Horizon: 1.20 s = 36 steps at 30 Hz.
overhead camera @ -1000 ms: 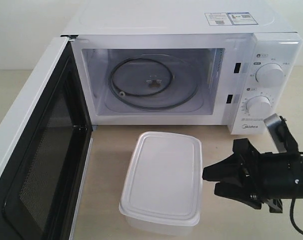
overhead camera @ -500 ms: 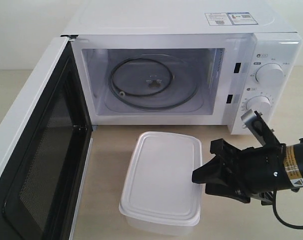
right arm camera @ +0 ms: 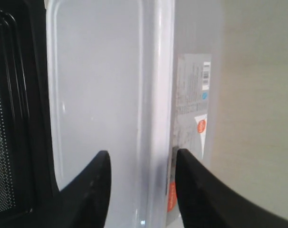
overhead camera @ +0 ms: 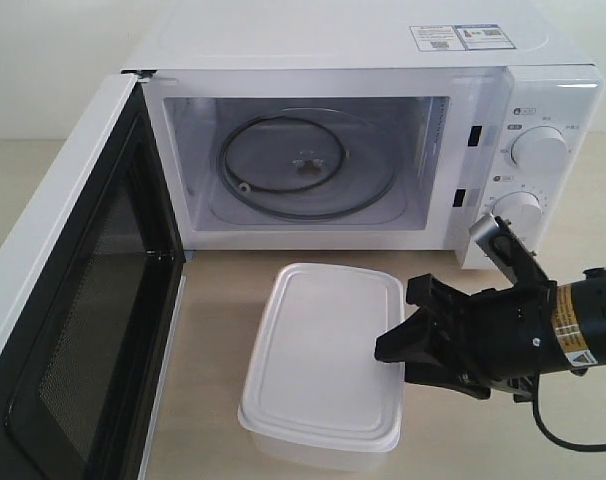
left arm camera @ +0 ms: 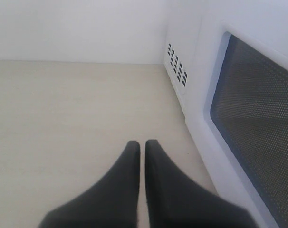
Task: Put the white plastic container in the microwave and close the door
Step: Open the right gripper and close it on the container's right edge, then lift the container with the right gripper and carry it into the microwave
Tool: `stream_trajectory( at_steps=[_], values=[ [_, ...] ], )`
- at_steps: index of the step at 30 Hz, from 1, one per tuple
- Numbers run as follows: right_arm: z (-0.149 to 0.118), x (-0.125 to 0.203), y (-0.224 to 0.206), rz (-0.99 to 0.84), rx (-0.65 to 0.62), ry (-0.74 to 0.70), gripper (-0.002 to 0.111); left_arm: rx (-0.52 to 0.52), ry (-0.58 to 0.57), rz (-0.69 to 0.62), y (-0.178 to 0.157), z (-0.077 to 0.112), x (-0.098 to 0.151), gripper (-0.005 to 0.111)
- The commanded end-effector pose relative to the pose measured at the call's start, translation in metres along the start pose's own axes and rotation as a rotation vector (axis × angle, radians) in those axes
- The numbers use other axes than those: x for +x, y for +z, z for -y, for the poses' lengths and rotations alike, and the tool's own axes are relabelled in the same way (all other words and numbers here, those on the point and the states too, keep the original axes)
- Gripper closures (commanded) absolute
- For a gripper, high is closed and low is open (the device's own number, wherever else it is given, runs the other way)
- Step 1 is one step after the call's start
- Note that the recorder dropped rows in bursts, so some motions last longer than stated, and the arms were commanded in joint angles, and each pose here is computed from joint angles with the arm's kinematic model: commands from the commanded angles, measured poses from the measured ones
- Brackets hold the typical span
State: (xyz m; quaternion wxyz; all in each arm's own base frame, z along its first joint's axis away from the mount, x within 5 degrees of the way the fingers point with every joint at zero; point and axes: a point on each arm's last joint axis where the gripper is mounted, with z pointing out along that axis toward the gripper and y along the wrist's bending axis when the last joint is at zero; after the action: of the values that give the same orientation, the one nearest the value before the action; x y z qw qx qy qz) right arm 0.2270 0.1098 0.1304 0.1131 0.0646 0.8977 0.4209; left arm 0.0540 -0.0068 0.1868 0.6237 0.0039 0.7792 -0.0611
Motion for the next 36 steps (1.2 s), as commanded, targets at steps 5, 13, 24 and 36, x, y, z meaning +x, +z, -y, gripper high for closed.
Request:
stream_trajectory(
  at_steps=[5,13,24,36],
  values=[
    [-0.001,-0.002,0.000,0.005,0.007,-0.001,0.066,-0.005,0.006,-0.001,0.000,0.000,0.001,0.102],
    [-0.002,0.000,0.000,-0.017,0.001,0.024,0.067,-0.005,0.006,-0.001,0.000,0.000,0.001,0.102],
    [-0.002,0.001,0.000,-0.024,0.000,-0.015,0.108,-0.005,0.006,-0.001,0.000,0.000,0.001,0.102],
    [-0.013,0.003,-0.004,-0.041,-0.090,-0.026,0.108,-0.005,0.006,-0.001,0.000,0.000,0.001,0.102]
  ],
)
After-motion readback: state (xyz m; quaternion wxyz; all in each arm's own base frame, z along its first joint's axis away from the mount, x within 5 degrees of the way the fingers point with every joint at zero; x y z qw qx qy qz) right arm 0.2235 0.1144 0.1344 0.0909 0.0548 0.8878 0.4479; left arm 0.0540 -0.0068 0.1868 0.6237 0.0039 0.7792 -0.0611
